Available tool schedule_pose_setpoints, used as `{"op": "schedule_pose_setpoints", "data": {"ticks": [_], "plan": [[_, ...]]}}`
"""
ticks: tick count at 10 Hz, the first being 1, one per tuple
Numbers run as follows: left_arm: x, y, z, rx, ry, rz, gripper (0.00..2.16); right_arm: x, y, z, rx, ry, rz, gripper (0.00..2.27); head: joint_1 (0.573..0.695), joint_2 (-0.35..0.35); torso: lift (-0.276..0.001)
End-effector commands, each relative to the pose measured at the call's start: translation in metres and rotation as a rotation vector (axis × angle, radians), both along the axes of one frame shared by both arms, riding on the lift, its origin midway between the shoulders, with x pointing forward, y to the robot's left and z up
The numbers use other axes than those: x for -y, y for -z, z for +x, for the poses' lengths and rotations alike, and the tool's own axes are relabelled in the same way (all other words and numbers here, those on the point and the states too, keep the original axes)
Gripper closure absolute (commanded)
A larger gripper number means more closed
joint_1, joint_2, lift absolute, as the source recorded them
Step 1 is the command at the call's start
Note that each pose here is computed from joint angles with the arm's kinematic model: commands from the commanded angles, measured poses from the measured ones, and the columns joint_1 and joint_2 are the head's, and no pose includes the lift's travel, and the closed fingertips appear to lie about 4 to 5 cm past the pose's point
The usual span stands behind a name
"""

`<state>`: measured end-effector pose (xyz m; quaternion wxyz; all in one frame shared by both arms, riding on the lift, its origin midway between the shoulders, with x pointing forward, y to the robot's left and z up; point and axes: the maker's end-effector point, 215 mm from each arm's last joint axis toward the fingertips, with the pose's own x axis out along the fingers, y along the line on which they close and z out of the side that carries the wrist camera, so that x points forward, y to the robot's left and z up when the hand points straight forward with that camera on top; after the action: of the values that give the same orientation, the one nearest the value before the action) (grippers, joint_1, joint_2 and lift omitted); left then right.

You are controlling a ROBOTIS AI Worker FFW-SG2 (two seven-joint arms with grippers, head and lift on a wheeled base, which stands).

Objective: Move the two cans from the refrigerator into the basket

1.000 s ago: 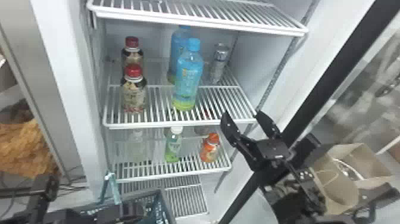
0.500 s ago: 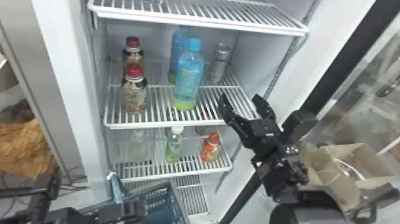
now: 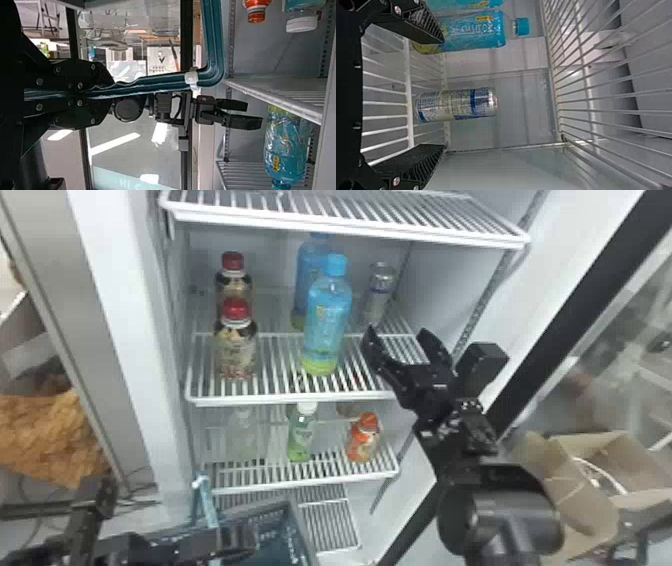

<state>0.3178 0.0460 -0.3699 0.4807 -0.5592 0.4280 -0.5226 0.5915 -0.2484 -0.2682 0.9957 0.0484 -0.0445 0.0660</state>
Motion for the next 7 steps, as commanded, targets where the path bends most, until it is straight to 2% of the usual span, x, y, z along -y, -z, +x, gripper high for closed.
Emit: {"op": "schedule_pose_setpoints", "data": {"ticks": [1, 6, 7], "plan": [[0.000, 0.000, 0.000, -0.001, 0.002, 0.000, 1.19, -0.003, 0.003, 0.016, -0.009, -0.002, 0.001, 0.13, 0.695, -0.246, -0.025], [0.000, -0.001, 0.000, 0.001, 0.009, 0.000, 1.19, 0.003, -0.011, 0.068, -0.013, 0.034, -0.026, 0.13, 0.695, -0.232, -0.025], [0.001, -0.001, 0.000, -0.002, 0.011, -0.002, 1.19, 0.000, -0.007, 0.078, -0.026, 0.031, -0.035, 0.13, 0.695, -0.232, -0.025]]}}
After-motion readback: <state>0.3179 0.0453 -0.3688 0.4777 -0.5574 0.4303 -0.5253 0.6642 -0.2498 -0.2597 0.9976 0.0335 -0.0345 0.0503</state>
